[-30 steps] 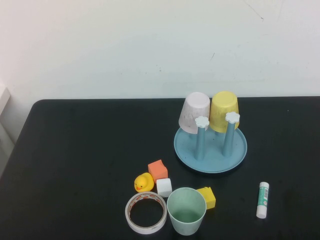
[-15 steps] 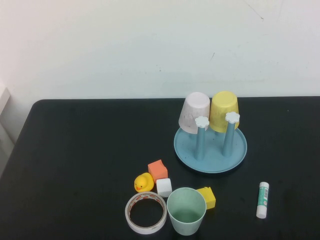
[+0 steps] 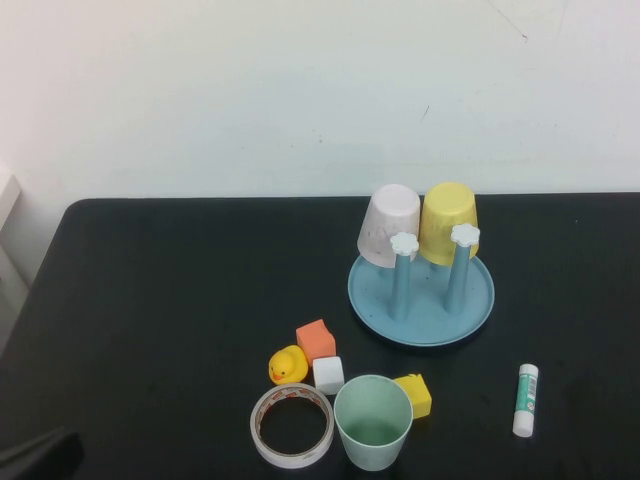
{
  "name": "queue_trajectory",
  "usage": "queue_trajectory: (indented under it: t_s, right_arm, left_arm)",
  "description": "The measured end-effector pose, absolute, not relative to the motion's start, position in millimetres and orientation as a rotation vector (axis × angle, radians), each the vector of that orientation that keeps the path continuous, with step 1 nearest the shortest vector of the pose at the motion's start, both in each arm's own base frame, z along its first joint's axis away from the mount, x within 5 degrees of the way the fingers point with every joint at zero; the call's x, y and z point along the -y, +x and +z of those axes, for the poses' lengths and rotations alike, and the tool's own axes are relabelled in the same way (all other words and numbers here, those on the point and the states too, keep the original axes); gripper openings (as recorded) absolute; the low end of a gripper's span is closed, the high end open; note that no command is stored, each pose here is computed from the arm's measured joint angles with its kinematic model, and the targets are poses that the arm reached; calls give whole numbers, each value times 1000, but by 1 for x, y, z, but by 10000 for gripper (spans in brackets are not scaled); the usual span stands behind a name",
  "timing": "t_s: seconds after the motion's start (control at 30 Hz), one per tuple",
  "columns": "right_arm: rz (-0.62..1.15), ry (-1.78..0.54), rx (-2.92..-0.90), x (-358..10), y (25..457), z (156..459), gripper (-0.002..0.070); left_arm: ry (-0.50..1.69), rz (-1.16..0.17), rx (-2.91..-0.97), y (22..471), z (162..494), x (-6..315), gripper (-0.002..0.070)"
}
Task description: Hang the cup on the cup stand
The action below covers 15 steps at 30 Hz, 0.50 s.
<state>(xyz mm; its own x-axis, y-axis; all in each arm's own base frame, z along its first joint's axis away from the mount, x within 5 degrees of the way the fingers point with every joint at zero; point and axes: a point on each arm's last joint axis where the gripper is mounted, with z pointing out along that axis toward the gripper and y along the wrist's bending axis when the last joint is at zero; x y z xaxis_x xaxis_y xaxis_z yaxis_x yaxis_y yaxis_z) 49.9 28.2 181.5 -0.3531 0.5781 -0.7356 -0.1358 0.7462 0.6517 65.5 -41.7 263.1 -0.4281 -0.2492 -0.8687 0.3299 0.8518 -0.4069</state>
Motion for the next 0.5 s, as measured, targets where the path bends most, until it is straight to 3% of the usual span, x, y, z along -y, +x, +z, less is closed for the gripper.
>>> queue_trajectory:
  t_s: [0.23,0.5]
  right_arm:
    - [771,336,-1802,-29,49,181,-1]
    - [764,324,-1804,-29,49,180,-1]
  left_arm:
    - [448,-548,-2197,103,304,49,-1]
    - [669,-402,-2369,153,311,57,-1]
